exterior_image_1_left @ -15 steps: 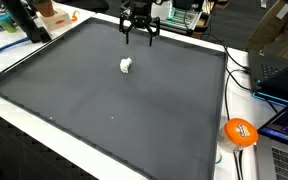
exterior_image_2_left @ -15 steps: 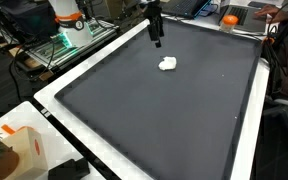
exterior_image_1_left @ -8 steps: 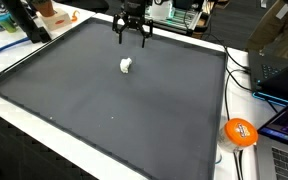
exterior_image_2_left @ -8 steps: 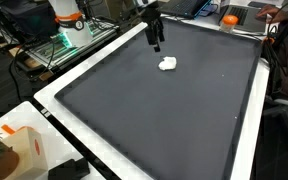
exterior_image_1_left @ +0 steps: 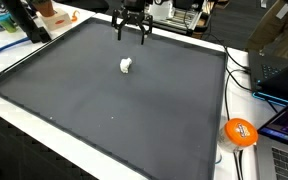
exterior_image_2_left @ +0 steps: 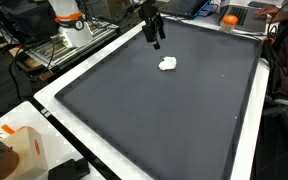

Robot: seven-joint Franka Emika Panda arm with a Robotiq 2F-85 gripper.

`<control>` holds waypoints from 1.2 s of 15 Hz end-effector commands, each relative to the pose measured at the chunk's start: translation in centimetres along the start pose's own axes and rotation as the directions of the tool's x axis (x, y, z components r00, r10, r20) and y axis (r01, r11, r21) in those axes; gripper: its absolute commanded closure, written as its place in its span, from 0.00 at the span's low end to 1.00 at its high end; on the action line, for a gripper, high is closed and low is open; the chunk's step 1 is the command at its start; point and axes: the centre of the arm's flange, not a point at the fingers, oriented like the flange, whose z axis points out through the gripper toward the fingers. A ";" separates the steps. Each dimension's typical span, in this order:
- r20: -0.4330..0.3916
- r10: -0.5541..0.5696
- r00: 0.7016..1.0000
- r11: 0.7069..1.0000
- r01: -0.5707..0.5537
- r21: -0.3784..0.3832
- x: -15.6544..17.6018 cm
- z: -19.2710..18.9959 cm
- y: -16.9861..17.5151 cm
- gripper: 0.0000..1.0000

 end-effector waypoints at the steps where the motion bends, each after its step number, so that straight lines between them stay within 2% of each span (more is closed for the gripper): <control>1: -0.083 0.006 0.997 1.000 -0.005 0.016 -2.7 -0.4 0.3 0.00; 7: -0.137 -0.003 0.991 0.998 0.012 0.067 -3.8 -1.0 0.0 0.00; 10: -0.155 0.018 0.988 0.997 -0.005 0.081 -3.6 -0.9 1.0 0.00; 14: -0.123 0.044 0.991 0.992 -0.029 0.123 -3.5 -0.1 3.5 0.00; 18: -0.085 0.016 0.996 0.962 0.007 0.272 -3.4 1.1 6.0 0.00</control>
